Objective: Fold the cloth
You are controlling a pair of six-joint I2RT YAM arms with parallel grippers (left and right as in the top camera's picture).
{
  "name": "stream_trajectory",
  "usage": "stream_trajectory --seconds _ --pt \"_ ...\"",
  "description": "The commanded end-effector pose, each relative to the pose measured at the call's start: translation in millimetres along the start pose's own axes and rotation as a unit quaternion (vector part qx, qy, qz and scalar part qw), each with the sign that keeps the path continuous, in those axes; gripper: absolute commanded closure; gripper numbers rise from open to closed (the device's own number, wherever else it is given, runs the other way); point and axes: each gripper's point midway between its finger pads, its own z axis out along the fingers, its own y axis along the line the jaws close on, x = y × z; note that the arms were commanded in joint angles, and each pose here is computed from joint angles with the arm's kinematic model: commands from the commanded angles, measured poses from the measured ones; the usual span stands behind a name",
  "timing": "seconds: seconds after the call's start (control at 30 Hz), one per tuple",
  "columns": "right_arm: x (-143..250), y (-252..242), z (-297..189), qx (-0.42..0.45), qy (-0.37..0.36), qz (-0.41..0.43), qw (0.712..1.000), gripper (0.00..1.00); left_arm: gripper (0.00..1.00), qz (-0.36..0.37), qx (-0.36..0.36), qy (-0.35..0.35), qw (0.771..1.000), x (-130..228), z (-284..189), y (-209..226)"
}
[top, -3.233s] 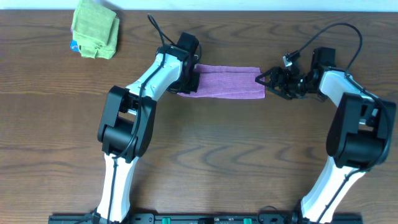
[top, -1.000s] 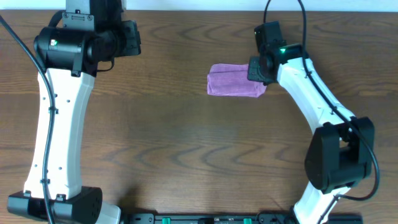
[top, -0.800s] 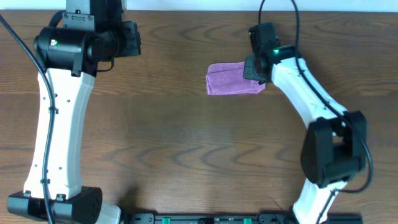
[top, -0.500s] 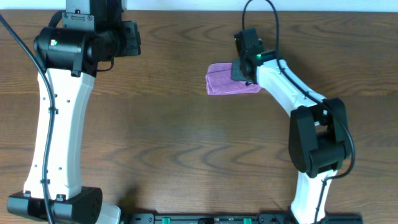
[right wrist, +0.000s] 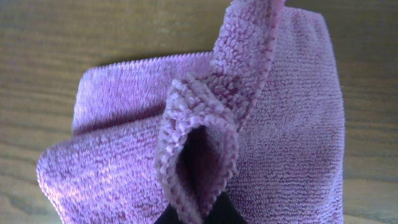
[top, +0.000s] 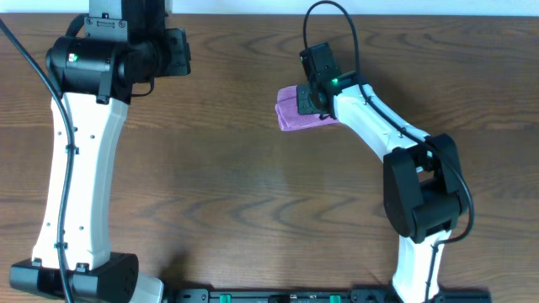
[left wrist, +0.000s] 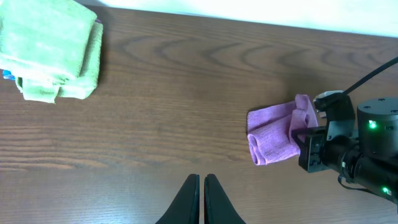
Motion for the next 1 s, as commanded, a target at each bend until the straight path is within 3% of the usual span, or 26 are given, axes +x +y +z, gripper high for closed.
stream_trajectory --seconds 0.0,0.7,0.83,0.9,0.97 --pt "2 13 3 -0.02 0.008 -0.039 0.999 0.99 0.94 0.01 -0.001 0.001 1.0 1 1 1" --pt "14 56 1 -0.075 0.017 -0.105 0.991 0.98 0.94 0.014 -0.003 0.001 1.0 1 1 2" --pt "17 62 0 -0.079 0.02 -0.113 0.99 0.74 0.9 0.016 -0.026 -0.011 0.999 -5 0 10" --pt "19 69 -2 -0.094 0.022 -0.115 0.989 0.46 0.87 0.016 -0.041 -0.026 0.999 -12 -1 16" --pt "23 83 -5 -0.137 0.029 -0.12 0.983 0.27 0.76 0.013 -0.043 -0.038 0.998 -18 -2 20"
